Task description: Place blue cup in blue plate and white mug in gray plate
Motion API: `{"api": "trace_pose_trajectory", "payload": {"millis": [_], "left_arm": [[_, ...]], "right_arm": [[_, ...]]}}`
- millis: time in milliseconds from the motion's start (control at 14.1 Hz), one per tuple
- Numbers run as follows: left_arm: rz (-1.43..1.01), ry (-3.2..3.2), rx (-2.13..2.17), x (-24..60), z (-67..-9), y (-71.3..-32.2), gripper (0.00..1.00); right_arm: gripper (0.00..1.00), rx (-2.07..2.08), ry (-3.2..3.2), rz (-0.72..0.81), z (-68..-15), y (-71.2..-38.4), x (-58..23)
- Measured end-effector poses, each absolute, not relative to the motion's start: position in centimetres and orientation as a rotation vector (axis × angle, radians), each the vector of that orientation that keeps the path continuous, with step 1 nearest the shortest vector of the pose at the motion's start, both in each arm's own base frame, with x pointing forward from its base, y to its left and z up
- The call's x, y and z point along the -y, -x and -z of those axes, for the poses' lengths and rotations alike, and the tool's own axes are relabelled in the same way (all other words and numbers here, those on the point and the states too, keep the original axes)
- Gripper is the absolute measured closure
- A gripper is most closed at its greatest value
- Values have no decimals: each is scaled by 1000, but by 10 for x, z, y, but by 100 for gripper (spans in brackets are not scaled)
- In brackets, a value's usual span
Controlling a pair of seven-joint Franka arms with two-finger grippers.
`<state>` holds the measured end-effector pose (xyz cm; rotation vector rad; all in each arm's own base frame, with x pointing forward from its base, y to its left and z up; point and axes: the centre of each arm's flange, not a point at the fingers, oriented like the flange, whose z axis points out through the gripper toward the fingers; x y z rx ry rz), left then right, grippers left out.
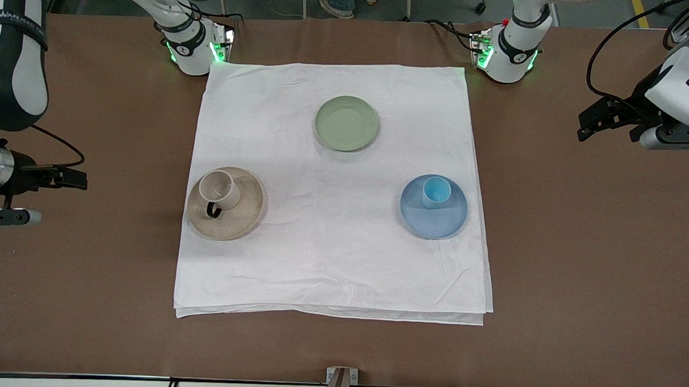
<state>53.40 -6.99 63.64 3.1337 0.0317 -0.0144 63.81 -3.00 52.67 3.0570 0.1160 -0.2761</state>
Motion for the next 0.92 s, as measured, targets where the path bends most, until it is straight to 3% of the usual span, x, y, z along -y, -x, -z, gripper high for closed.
{"api": "trace_pose_trajectory", "payload": {"millis": [355, 923], "left_arm": [[20, -3134, -40, 67, -635, -533, 0], [31, -3135, -40, 67, -632, -532, 0]], "right_arm": [[0, -56, -3109, 221, -568, -614, 48], [0, -50, -3126, 126, -607, -549, 46]]}}
